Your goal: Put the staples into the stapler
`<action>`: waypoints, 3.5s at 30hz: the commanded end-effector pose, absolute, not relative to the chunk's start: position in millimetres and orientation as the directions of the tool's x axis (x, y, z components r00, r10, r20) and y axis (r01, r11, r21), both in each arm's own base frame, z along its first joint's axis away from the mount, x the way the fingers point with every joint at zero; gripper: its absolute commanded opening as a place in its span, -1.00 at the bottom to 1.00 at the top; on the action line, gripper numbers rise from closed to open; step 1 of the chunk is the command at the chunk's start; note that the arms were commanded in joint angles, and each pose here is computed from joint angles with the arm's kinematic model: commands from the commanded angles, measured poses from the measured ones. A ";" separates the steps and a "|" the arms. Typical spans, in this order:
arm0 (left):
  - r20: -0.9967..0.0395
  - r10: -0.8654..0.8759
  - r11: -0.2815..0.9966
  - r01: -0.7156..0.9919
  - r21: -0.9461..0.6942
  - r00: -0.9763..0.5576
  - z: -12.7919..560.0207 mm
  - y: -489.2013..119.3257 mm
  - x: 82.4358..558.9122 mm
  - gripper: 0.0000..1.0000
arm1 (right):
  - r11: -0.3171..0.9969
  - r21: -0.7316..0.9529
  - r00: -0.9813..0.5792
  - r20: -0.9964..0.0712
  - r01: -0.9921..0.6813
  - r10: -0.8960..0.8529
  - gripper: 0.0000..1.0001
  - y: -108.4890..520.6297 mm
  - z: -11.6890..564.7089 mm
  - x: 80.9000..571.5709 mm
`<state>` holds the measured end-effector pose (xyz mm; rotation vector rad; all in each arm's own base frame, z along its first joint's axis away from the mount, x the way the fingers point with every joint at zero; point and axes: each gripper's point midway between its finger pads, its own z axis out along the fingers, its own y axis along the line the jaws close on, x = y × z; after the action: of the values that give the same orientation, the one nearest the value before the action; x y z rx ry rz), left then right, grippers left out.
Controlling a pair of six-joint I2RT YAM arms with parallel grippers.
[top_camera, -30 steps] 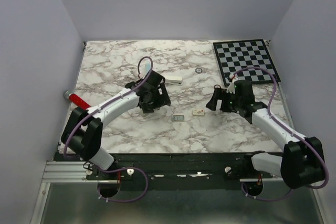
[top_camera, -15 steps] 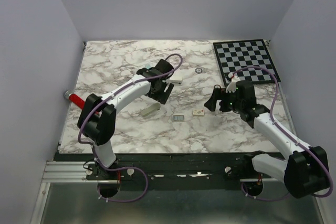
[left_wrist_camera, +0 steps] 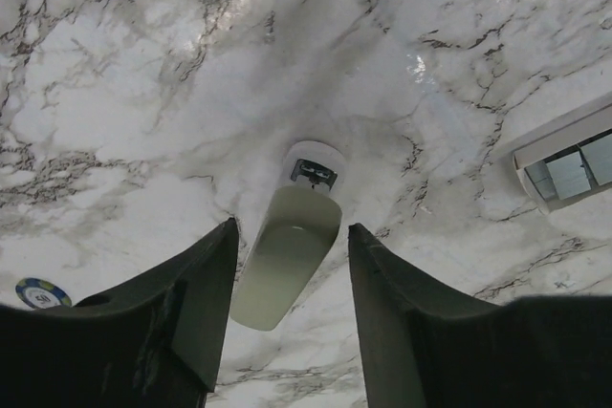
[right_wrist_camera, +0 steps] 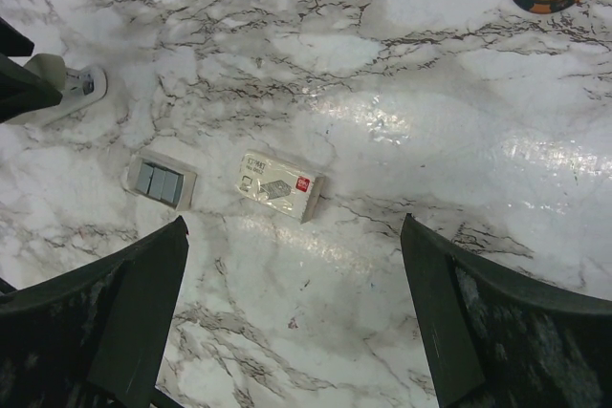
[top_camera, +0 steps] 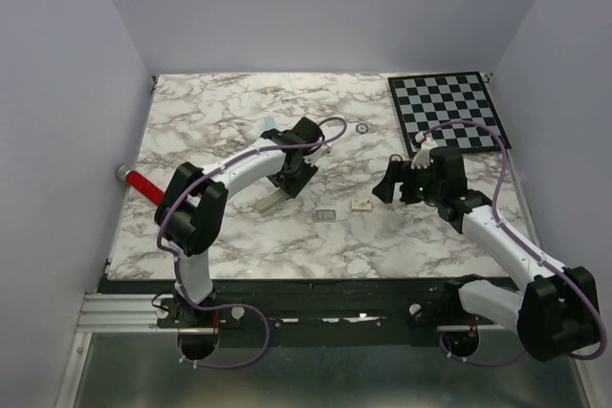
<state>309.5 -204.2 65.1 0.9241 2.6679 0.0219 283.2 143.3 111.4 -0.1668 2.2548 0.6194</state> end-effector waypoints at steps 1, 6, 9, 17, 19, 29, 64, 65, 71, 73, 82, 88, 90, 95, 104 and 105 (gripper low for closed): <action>-0.276 0.645 0.754 0.651 0.083 -0.713 60.1 -214.1 304.2 0.05 | 0.866 0.372 -0.683 -0.729 -0.333 0.050 1.00 145.9 111.9 281.7; -0.263 0.649 0.752 0.654 0.078 -0.714 55.4 -213.7 302.5 -0.09 | 0.866 0.373 -0.687 -0.725 -0.335 0.047 1.00 146.4 110.4 281.1; -0.262 0.652 0.749 0.658 0.079 -0.711 55.0 -214.3 302.5 -0.12 | 0.863 0.375 -0.686 -0.726 -0.340 0.045 1.00 147.4 111.0 281.2; -0.283 0.653 0.742 0.668 0.054 -0.702 58.6 -218.4 300.0 -0.74 | 0.820 0.394 -0.662 -0.749 -0.414 0.025 1.00 162.1 119.3 276.8; -0.305 0.649 0.740 0.671 0.040 -0.697 64.1 -220.5 297.8 -0.97 | 0.801 0.399 -0.646 -0.763 -0.447 0.019 1.00 169.4 125.3 276.9; -0.600 0.535 0.703 0.708 -0.075 -0.595 137.5 -250.8 291.4 -1.00 | 0.674 0.490 -0.628 -0.777 -0.553 0.050 0.97 223.0 161.7 274.1; -0.892 0.268 0.473 0.856 -0.207 -0.364 265.3 -289.2 246.5 -1.00 | 0.537 0.566 -0.654 -0.756 -0.626 0.034 -0.11 301.6 213.2 276.6; -0.893 0.268 0.475 0.856 -0.205 -0.363 264.9 -289.8 247.6 -1.00 | 0.539 0.571 -0.662 -0.749 -0.619 0.034 -0.14 302.8 211.1 276.8; -0.902 0.267 0.463 0.866 -0.189 -0.340 269.5 -296.6 245.7 -1.00 | 0.550 0.611 -0.705 -0.707 -0.569 0.056 -0.19 308.7 206.5 277.4; -0.903 0.270 0.463 0.867 -0.183 -0.334 269.0 -299.1 244.8 -1.00 | 0.546 0.633 -0.725 -0.685 -0.549 0.065 -0.20 312.0 206.3 278.4; -0.913 0.258 0.510 0.847 -0.150 -0.317 268.7 -294.0 246.4 -1.00 | 0.556 0.673 -0.765 -0.637 -0.488 0.100 -0.98 313.6 212.1 278.8; -0.933 0.183 0.658 0.744 -0.117 -0.309 269.8 -264.4 258.6 -1.00 | 0.536 0.705 -0.754 -0.632 -0.463 0.180 -0.99 303.1 239.1 282.3; -0.940 0.137 0.711 0.692 -0.127 -0.314 269.2 -251.0 260.3 -1.00 | 0.514 0.715 -0.734 -0.643 -0.474 0.218 -0.99 294.0 255.7 284.6; -0.960 0.011 0.784 0.598 -0.166 -0.281 280.3 -223.9 262.0 -1.00 | 0.423 0.772 -0.695 -0.623 -0.474 0.359 -0.99 265.9 293.5 291.2; -0.940 -0.184 0.810 0.498 -0.310 -0.286 276.6 -206.7 259.1 -1.00 | 0.245 0.809 -0.637 -0.577 -0.535 0.512 -0.99 241.4 341.6 279.0; -0.928 -0.209 0.804 0.485 -0.343 -0.310 269.9 -207.6 257.6 -1.00 | 0.215 0.795 -0.618 -0.584 -0.568 0.527 -0.99 240.5 350.8 276.2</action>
<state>246.7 -221.2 286.4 0.4083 1.7132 -0.7099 297.5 239.2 298.2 0.0338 1.8238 1.3871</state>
